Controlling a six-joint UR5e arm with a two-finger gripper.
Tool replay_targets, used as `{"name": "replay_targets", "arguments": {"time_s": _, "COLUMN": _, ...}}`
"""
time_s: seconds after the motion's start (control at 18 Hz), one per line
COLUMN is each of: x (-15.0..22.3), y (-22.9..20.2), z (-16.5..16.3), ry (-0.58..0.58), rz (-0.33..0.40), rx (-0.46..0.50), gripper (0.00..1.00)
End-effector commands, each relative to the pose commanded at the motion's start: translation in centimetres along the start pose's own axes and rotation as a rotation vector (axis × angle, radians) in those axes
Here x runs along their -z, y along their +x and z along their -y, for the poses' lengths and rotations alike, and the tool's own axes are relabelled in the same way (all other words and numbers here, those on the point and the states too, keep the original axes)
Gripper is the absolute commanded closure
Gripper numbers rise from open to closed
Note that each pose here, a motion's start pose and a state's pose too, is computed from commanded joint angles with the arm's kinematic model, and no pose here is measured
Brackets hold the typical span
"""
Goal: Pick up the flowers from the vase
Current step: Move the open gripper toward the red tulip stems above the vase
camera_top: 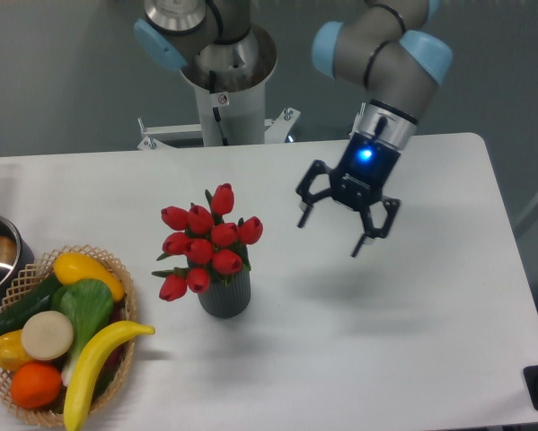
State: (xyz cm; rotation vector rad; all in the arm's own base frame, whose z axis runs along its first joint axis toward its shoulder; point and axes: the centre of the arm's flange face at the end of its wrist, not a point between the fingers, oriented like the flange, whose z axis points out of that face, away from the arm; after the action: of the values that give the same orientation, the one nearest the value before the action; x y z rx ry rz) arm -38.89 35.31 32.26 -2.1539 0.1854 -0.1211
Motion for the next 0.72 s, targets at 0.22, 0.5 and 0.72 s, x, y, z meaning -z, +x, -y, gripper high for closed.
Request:
{"name": "replay_targets", "arguments": {"time_s": 0.22, "x": -1.4, "y": 1.4, "z": 0.7, "ry": 0.107, "rz": -0.063, "rx": 0.017, "gripper": 0.0}}
{"name": "replay_targets", "arguments": {"time_s": 0.5, "x": -2.8, "y": 2.1, "z": 1.0, "ry": 0.161, "rz": -0.108, "rx": 0.024, "gripper": 0.0}}
{"name": "replay_targets", "arguments": {"time_s": 0.72, "x": -4.8, "y": 1.8, "z": 0.9, "ry": 0.223, "rz": -0.164, "rx": 0.049, "gripper": 0.0}}
